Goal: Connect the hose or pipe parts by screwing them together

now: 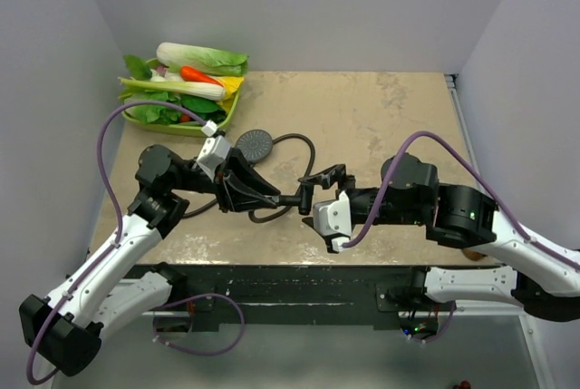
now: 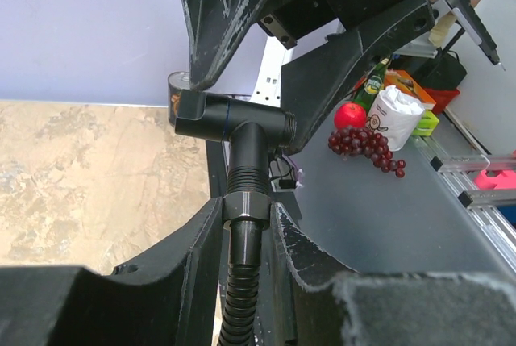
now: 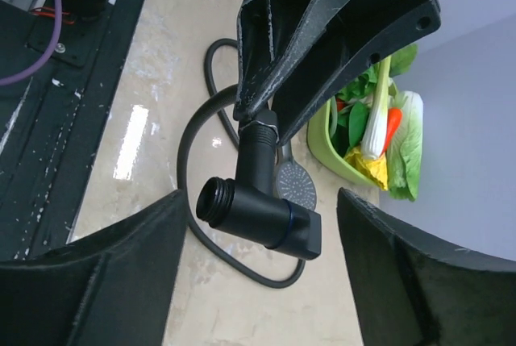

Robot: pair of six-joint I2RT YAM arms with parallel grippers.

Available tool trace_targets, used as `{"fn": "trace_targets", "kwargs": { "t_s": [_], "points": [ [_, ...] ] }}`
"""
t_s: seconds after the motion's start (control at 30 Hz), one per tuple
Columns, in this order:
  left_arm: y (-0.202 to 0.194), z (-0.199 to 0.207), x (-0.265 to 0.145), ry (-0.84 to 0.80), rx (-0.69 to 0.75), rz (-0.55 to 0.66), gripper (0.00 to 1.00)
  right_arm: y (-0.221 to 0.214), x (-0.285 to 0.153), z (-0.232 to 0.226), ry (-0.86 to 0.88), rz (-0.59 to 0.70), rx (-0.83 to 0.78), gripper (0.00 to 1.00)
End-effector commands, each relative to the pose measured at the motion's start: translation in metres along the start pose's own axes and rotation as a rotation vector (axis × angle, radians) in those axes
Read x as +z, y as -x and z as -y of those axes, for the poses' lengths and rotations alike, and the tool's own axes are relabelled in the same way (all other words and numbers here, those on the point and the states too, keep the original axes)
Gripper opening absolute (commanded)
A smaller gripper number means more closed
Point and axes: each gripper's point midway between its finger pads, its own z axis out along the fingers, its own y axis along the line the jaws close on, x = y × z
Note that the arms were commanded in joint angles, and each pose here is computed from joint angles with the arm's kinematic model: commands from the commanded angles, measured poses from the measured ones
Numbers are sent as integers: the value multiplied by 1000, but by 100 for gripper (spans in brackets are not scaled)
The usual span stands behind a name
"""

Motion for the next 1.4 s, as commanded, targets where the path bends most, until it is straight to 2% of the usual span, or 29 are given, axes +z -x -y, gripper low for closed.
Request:
{"fn": "trace_targets", "kwargs": {
  "t_s": [0.0,0.13,0.23,0.4,0.6,0.7,0.87,1.07,1.2,1.37],
  "points": [
    [14,1,-1,6,79,26,0,20,1,13,-29,64,-31,72],
    [16,5,-1,-6,93,26,0,13,5,10,-24,39,-27,62],
    [19,10,-2,-15,105,27,0,14,7,11,-26,43,-16,60],
    [22,16,-3,-28,124,28,0,15,9,13,-34,39,12,48],
    [25,22,-4,-41,144,28,0,20,14,10,-10,53,92,39],
    [26,25,-5,-49,159,29,0,21,20,10,3,47,142,31],
    [28,30,-5,-64,184,26,0,27,25,16,-17,53,225,30],
    [30,39,-7,-87,205,21,0,28,28,31,-88,49,270,39],
    [29,43,-8,-97,208,17,0,26,27,44,-171,57,301,66],
    [29,46,-9,-104,214,14,0,28,24,59,-237,61,309,77]
  ]
}}
